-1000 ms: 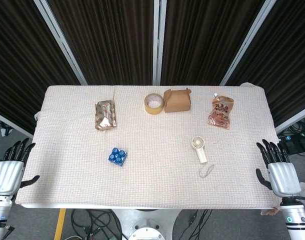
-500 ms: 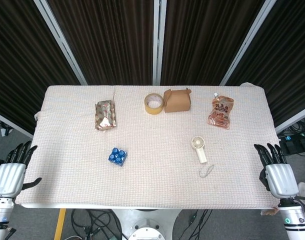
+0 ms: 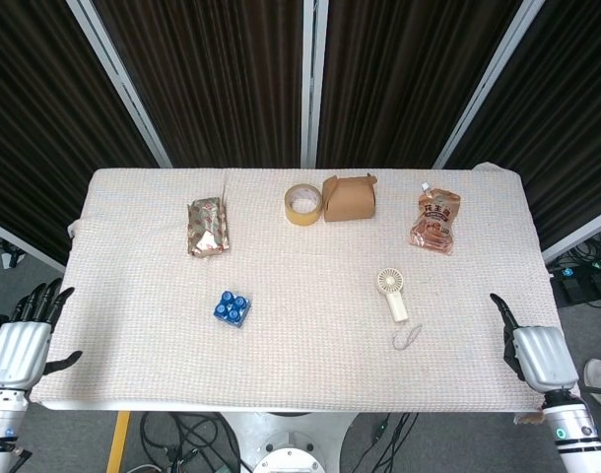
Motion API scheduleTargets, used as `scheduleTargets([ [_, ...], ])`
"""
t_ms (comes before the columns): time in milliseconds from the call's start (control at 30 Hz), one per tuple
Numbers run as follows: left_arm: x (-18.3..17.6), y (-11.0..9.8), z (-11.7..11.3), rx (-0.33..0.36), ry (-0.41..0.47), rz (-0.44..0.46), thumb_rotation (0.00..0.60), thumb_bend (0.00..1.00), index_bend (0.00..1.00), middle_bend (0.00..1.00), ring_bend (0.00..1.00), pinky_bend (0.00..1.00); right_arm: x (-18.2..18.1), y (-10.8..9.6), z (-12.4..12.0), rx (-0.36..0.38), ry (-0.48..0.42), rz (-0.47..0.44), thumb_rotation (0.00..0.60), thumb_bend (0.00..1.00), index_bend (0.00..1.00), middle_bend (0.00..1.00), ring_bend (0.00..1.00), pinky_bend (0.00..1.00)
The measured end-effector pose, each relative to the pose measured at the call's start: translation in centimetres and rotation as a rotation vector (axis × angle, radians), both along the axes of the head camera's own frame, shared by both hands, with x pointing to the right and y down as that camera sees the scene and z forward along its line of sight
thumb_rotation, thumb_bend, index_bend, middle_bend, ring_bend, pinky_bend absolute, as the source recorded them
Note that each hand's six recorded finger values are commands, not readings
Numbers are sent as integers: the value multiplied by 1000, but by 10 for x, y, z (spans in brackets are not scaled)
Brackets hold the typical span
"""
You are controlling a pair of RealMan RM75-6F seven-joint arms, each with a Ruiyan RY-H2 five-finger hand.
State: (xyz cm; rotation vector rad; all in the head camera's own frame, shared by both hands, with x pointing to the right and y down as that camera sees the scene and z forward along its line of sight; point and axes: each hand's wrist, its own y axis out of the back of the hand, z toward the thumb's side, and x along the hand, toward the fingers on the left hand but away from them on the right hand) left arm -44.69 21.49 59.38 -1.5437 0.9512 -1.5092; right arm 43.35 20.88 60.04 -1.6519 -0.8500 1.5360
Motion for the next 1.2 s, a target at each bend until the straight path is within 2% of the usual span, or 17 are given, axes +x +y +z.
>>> scheduleTargets([
  [200, 1, 1, 2, -6, 0, 0, 600, 0, 90, 0, 0, 141, -17, -1, 18, -57, -10, -35, 600, 1000, 0, 916, 843, 752],
  [467, -2, 0, 1, -3, -2, -3, 600, 0, 90, 0, 0, 141, -71, -11, 57, -140, -24, -153, 600, 1000, 0, 916, 843, 752],
  [733, -8, 0, 1, -6, -10, -15, 600, 0, 90, 0, 0, 141, -102, -17, 94, -217, -1, -187, 600, 1000, 0, 916, 844, 752],
  [900, -12, -1, 1, -9, -9, -26, 600, 0, 90, 0, 0, 141, -113, -19, 107, -238, 14, -201, 600, 1000, 0, 916, 844, 752],
  [1200, -19, 0, 2, -10, -13, -36, 600, 0, 90, 0, 0, 141, -116, -24, 115, -244, 43, -202, 600, 1000, 0, 917, 844, 752],
])
